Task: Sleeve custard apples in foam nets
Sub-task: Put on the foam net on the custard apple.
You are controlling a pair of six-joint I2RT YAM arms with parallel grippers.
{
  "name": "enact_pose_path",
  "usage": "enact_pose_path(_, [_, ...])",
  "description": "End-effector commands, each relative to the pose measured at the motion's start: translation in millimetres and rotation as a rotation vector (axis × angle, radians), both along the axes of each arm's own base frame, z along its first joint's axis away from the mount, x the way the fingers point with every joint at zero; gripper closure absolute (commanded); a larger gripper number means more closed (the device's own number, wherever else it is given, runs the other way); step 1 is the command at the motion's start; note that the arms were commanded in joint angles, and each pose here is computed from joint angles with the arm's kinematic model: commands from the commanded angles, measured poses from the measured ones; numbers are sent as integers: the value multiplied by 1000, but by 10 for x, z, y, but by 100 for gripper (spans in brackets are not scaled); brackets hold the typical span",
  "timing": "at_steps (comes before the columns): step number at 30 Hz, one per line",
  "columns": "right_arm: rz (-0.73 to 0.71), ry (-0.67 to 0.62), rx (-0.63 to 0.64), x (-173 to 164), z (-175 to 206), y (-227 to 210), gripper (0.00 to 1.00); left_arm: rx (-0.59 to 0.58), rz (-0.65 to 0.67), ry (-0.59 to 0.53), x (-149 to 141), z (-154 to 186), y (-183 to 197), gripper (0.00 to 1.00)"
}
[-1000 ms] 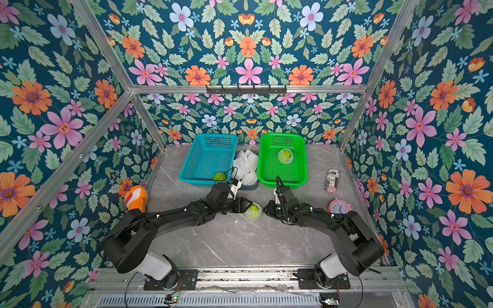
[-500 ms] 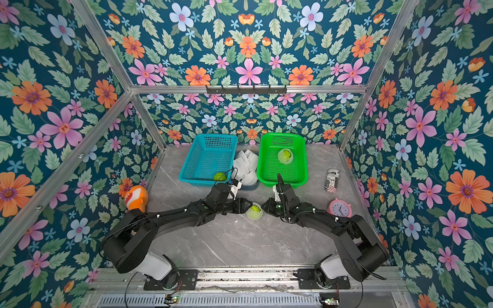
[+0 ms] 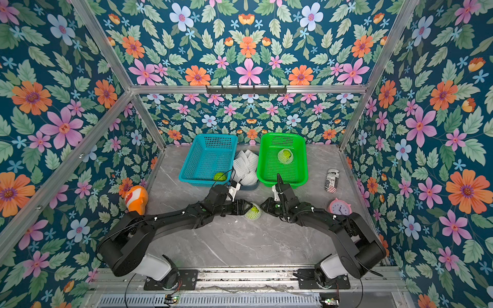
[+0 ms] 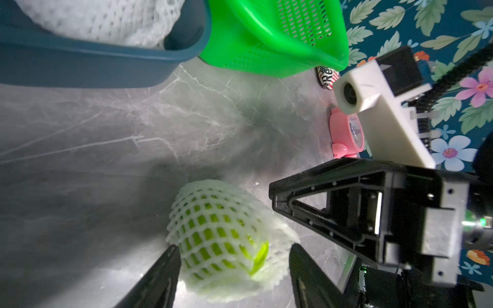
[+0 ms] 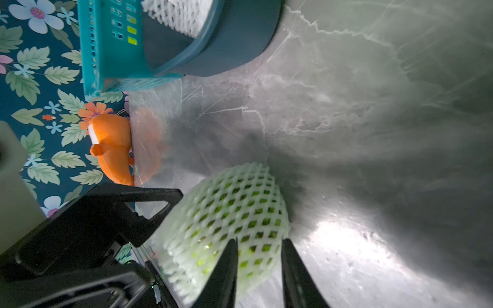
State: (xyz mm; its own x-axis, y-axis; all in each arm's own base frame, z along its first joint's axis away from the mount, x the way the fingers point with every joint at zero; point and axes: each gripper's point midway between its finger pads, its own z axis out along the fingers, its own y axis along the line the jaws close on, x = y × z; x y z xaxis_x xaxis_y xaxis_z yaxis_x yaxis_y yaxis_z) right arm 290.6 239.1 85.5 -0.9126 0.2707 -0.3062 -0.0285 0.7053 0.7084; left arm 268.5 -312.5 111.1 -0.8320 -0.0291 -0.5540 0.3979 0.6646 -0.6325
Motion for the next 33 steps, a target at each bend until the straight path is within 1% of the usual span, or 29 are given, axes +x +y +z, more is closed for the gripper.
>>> enact_pose_path(1, [2, -31, -60, -3, 60, -83, 60, 34, 53, -58, 89, 111, 135, 29])
enact_pose_path(5, [13, -70, -162, -42, 189, -191, 49, 86, 110, -88, 119, 188, 338, 27])
enact_pose_path(6, [26, -80, -199, -63, 235, -199, 43, 108, 132, -93, 123, 189, 403, 27])
enact_pose_path(8, [62, -76, -260, -114, 302, -189, 36, 153, 180, -82, 116, 131, 538, 27])
enact_pose_path(10, [107, -54, -311, -165, 347, -148, 32, 166, 220, -62, 75, 52, 657, 25])
enact_pose_path(13, [172, -27, -388, -227, 408, -64, 31, 159, 296, -11, -14, -93, 849, 23])
enact_pose_path(14, [191, -17, -406, -248, 428, -35, 29, 159, 324, 4, -41, -130, 914, 22])
enact_pose_path(15, [204, -15, -421, -256, 451, -3, 27, 160, 354, 25, -80, -184, 987, 20])
enact_pose_path(17, [236, -3, -452, -269, 502, 68, 26, 169, 384, 56, -157, -265, 1085, 20])
enact_pose_path(19, [260, 11, -488, -266, 539, 139, 23, 165, 399, 70, -222, -315, 1151, 21])
enact_pose_path(23, [304, 69, -566, -258, 499, 255, 21, 159, 425, 60, -279, -345, 1250, 22])
enact_pose_path(25, [326, 119, -609, -250, 363, 306, 21, 149, 428, 58, -289, -347, 1265, 21])
enact_pose_path(28, [344, 152, -650, -238, 264, 373, 19, 133, 419, 60, -305, -368, 1253, 22])
enact_pose_path(33, [359, 178, -694, -218, 120, 436, 13, 123, 399, 71, -334, -436, 1228, 23])
